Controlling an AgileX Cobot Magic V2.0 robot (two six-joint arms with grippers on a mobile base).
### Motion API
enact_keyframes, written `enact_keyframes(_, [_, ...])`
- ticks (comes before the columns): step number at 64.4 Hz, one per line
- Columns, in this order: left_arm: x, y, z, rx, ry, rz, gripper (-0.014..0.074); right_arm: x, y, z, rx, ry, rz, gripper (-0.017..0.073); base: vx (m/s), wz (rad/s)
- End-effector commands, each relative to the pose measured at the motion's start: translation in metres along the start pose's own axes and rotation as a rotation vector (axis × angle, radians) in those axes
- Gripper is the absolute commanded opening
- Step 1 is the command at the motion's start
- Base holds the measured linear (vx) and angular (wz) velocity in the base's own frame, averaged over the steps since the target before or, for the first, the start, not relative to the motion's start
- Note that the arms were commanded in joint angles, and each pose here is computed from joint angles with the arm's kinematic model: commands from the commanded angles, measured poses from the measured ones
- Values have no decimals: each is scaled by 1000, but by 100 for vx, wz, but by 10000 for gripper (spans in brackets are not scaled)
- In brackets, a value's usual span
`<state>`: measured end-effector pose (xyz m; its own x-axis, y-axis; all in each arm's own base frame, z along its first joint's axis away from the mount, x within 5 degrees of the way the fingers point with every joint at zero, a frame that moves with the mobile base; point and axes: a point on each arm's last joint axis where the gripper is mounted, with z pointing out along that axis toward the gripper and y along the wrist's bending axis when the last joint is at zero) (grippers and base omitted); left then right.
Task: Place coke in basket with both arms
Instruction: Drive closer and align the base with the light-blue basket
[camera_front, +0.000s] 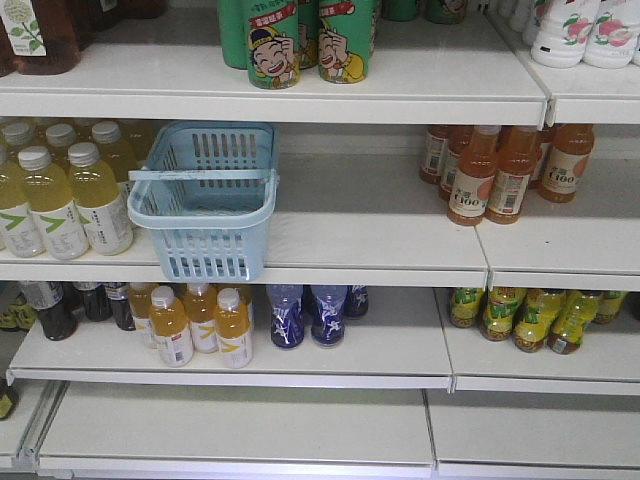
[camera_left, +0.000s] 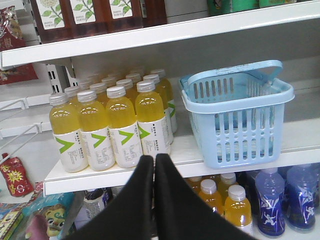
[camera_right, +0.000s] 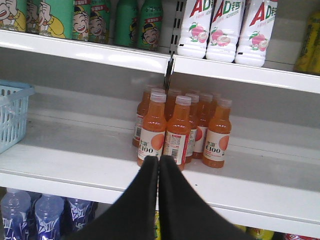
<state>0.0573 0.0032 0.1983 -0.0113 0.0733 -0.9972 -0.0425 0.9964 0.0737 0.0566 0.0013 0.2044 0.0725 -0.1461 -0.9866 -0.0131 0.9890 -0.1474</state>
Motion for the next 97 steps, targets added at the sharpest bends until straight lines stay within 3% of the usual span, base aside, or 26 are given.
enact_keyframes(1, [-1, -2, 2, 21, -31, -18, -6, -4, -1, -1, 20, -80, -8, -2, 9, -3])
enact_keyframes(97, [-1, -2, 2, 21, -31, -18, -6, -4, -1, -1, 20, -80, -8, -2, 2, -1])
